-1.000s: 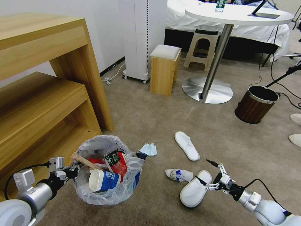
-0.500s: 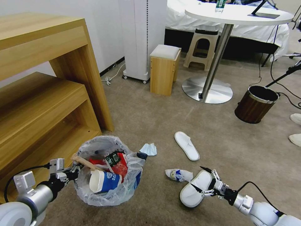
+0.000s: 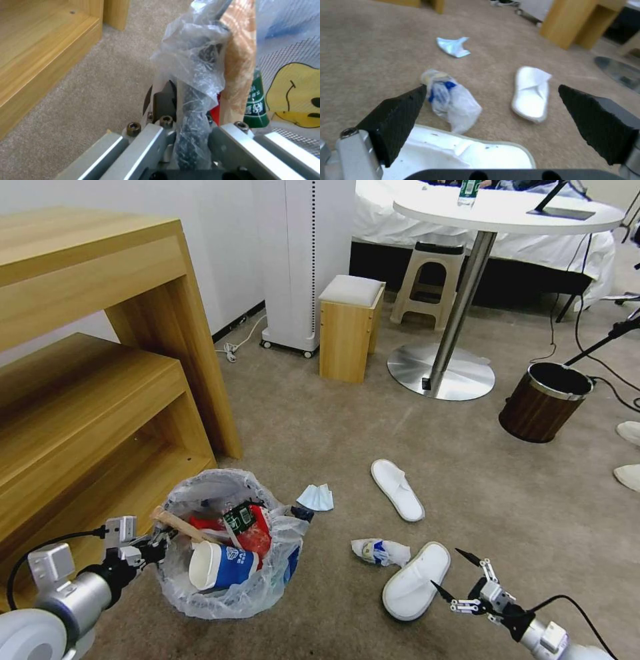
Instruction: Pick up the trash bin and place the garbage on the floor into it.
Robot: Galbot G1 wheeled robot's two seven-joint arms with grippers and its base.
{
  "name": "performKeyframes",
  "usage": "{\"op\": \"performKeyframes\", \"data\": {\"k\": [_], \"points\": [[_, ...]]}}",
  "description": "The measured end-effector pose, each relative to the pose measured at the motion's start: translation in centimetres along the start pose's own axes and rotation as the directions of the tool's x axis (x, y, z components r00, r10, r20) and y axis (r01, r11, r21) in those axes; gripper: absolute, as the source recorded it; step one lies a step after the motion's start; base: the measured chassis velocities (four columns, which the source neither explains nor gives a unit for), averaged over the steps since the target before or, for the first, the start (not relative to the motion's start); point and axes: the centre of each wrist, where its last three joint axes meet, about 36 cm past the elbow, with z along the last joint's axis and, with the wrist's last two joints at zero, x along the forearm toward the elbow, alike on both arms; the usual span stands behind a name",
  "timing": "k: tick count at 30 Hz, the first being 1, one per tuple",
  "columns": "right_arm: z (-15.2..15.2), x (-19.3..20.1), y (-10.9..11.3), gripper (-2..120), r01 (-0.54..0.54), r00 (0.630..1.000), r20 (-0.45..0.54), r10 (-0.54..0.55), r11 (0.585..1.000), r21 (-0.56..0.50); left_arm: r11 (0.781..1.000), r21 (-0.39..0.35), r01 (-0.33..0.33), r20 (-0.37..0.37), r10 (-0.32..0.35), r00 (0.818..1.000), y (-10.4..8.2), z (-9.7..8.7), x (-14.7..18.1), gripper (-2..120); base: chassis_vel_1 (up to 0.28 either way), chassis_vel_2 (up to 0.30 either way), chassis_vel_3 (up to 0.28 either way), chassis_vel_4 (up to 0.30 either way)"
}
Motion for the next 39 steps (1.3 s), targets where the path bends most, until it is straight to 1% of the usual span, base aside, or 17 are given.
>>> {"op": "performKeyframes", "data": {"k": [1, 2, 3, 5, 6, 9, 14, 17, 19, 21, 27, 29, 31, 39], "points": [[0.0, 0.1, 0.2, 100, -0.012, 1.000, -0.003, 0.012, 1.000, -0.003, 1.000, 0.000, -0.001, 0.000, 0.001, 1.000, 0.0, 0.0, 0.0, 0, 0.000, 0.000, 0.000, 0.000], [0.2, 0.3, 0.9, 100, -0.037, 0.999, -0.006, 0.037, 0.999, -0.008, 1.000, -0.002, -0.004, -0.001, 0.004, 1.000, 0.0, -0.1, 0.0, 0, 0.000, 0.000, 0.000, 0.000], [0.2, 0.3, 0.9, 100, -0.037, 0.999, -0.006, 0.037, 0.999, -0.008, 1.000, -0.002, -0.004, -0.001, 0.004, 1.000, 0.0, -0.1, 0.0, 0, 0.000, 0.000, 0.000, 0.000], [0.4, 0.4, 2.0, 100, -0.060, 0.998, -0.008, 0.060, 0.998, -0.023, 1.000, -0.003, -0.006, -0.001, 0.006, 1.000, 0.0, -0.1, 0.0, 0, 0.000, 0.000, 0.000, 0.000], [0.4, 0.4, 2.0, 100, -0.060, 0.998, -0.008, 0.060, 0.998, -0.023, 1.000, -0.003, -0.006, -0.001, 0.006, 1.000, 0.0, -0.1, 0.0, 0, 0.000, 0.000, 0.000, 0.000], [0.3, 0.3, 3.2, 100, -0.079, 0.997, -0.010, 0.079, 0.996, -0.046, 1.000, -0.005, -0.009, -0.005, 0.008, 1.000, 0.0, -0.1, 0.0, 0, 0.000, 0.000, 0.000, 0.000], [0.5, 0.4, 4.0, 100, -0.092, 0.996, -0.016, 0.091, 0.994, -0.061, 1.000, -0.007, -0.012, -0.006, 0.012, 1.000, 0.0, -0.2, -0.1, 0, 0.000, 0.000, 0.000, 0.000], [0.8, 0.7, 5.1, 100, -0.096, 0.995, -0.027, 0.094, 0.992, -0.078, 1.000, -0.010, -0.014, -0.010, 0.014, 1.000, 0.0, -0.3, 0.0, 0, 0.000, 0.000, 0.000, 0.000], [0.8, 0.8, 5.2, 100, -0.097, 0.995, -0.028, 0.095, 0.992, -0.080, 1.000, -0.010, -0.014, -0.010, 0.014, 1.000, 0.0, -0.3, 0.0, 0, 0.000, 0.000, 0.000, 0.000], [1.1, 1.2, 5.9, 100, -0.093, 0.995, -0.043, 0.089, 0.992, -0.084, 1.000, -0.009, -0.014, -0.012, 0.014, 1.000, 0.1, -0.3, -0.1, 0, 0.000, 0.000, 0.000, 0.000], [1.7, 1.5, 6.4, 100, -0.086, 0.995, -0.053, 0.082, 0.993, -0.085, 1.000, -0.009, -0.015, -0.014, 0.014, 1.000, 0.2, -0.3, -0.2, 0, 0.000, 0.000, 0.000, 0.000], [1.9, 1.5, 7.1, 100, -0.089, 0.995, -0.055, 0.084, 0.991, -0.097, 1.000, -0.008, -0.018, -0.014, 0.018, 1.000, 0.2, -0.4, -0.2, 0, 0.000, 0.000, 0.000, 0.000], [2.0, 1.5, 7.2, 100, -0.089, 0.995, -0.054, 0.084, 0.991, -0.097, 1.000, -0.008, -0.018, -0.014, 0.018, 1.000, 0.2, -0.4, -0.2, 0, 0.000, 0.000, 0.000, 0.000], [2.3, 0.9, 8.7, 100, -0.087, 0.995, -0.054, 0.081, 0.989, -0.118, 1.000, -0.010, -0.020, -0.020, 0.020, 1.000, 0.3, -0.4, -0.3, 0, 0.000, 0.000, 0.000, 0.000]]}}
